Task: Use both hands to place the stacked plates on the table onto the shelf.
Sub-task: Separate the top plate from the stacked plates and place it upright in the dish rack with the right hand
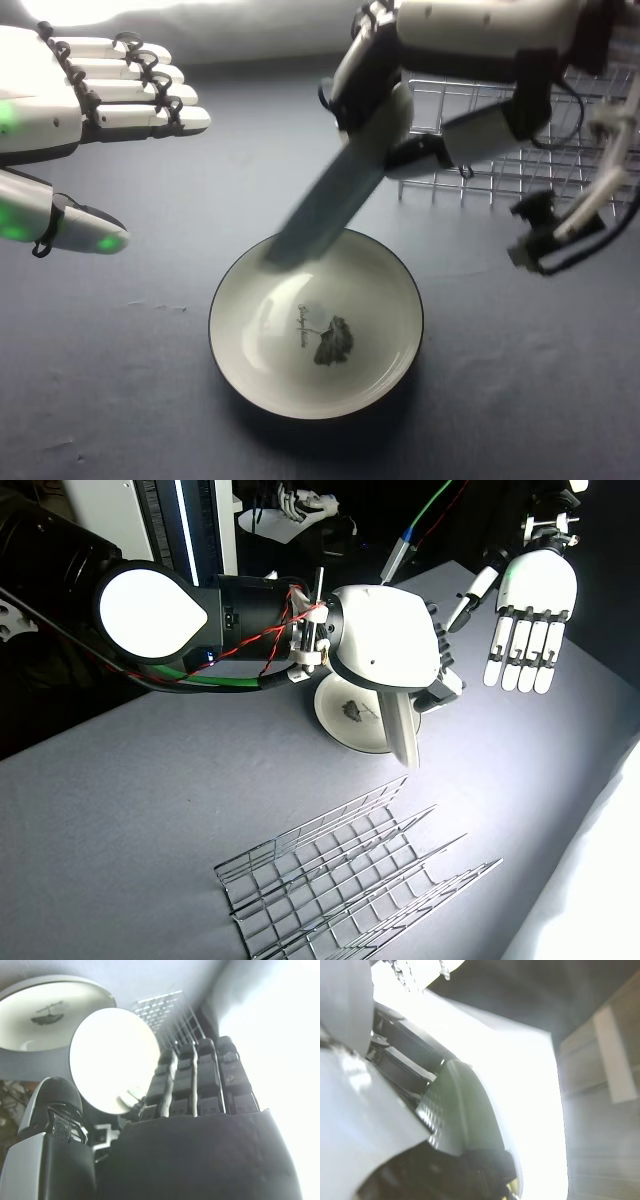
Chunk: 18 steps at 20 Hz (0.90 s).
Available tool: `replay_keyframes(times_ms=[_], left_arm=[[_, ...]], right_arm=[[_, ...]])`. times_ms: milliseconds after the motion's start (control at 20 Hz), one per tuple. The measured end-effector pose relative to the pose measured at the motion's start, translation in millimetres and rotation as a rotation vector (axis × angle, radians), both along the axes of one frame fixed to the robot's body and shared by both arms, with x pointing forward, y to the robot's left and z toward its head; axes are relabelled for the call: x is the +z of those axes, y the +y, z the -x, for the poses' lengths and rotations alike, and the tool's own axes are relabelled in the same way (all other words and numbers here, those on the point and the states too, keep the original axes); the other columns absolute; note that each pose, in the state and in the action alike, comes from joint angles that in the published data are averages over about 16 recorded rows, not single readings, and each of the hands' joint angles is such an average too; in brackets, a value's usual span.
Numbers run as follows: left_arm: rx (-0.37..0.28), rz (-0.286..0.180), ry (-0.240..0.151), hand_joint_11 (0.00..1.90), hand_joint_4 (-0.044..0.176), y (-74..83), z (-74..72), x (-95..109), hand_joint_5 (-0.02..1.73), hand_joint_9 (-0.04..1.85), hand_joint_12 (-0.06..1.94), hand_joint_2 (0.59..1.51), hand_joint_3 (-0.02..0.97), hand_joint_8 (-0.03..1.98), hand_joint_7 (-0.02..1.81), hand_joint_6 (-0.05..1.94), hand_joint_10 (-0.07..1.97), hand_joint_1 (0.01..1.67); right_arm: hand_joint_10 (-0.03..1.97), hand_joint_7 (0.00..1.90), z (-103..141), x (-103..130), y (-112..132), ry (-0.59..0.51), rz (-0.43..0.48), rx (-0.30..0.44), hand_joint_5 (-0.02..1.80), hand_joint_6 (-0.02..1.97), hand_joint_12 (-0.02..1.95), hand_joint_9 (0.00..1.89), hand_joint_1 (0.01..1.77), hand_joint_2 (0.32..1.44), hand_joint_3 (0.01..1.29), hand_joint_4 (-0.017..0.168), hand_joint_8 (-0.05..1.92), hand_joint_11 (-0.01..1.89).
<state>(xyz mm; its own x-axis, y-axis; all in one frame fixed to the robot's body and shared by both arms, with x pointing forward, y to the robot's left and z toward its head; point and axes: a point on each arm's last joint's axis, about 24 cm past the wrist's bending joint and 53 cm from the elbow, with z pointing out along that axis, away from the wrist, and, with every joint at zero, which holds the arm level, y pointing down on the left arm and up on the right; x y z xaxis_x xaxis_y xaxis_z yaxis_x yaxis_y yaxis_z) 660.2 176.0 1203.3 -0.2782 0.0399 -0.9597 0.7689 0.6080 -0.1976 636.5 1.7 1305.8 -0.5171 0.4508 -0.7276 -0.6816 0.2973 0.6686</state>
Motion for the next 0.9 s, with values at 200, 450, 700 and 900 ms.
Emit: replay_keyframes(times_ms=[200,450,700,900], left_arm=[[-0.002,-0.020,-0.013,0.02,0.004,0.4,-0.9,-3,0.04,0.03,0.01,1.202,0.008,0.02,0.04,0.01,0.01,0.01],[0.000,-0.052,-0.031,0.02,0.004,1.8,-3.2,-8,0.05,0.03,0.01,1.202,0.008,0.02,0.05,0.01,0.01,0.01],[0.014,-0.091,-0.053,0.02,0.004,7.0,-7.7,-13,0.05,0.02,0.01,1.200,0.008,0.02,0.05,0.01,0.01,0.01],[0.029,-0.123,-0.072,0.02,0.004,12.5,-12.1,-17,0.05,0.03,0.01,1.198,0.007,0.02,0.05,0.01,0.01,0.01]], right_arm=[[1.05,1.08,-9,11,-3,0.060,-0.056,-0.031,1.02,0.75,1.35,0.95,1.32,1.01,0.01,-0.004,0.79,0.57],[1.12,1.11,-19,22,-6,0.127,-0.110,-0.061,1.03,0.72,1.32,0.94,1.33,1.01,0.01,-0.010,0.72,0.57],[1.12,1.11,-30,26,-10,0.192,-0.156,-0.090,1.02,0.73,1.32,0.94,1.33,1.01,0.01,-0.011,0.70,0.57],[1.13,1.11,-38,30,-14,0.244,-0.201,-0.107,1.01,0.76,1.32,0.94,1.34,1.01,0.01,-0.011,0.70,0.56]])
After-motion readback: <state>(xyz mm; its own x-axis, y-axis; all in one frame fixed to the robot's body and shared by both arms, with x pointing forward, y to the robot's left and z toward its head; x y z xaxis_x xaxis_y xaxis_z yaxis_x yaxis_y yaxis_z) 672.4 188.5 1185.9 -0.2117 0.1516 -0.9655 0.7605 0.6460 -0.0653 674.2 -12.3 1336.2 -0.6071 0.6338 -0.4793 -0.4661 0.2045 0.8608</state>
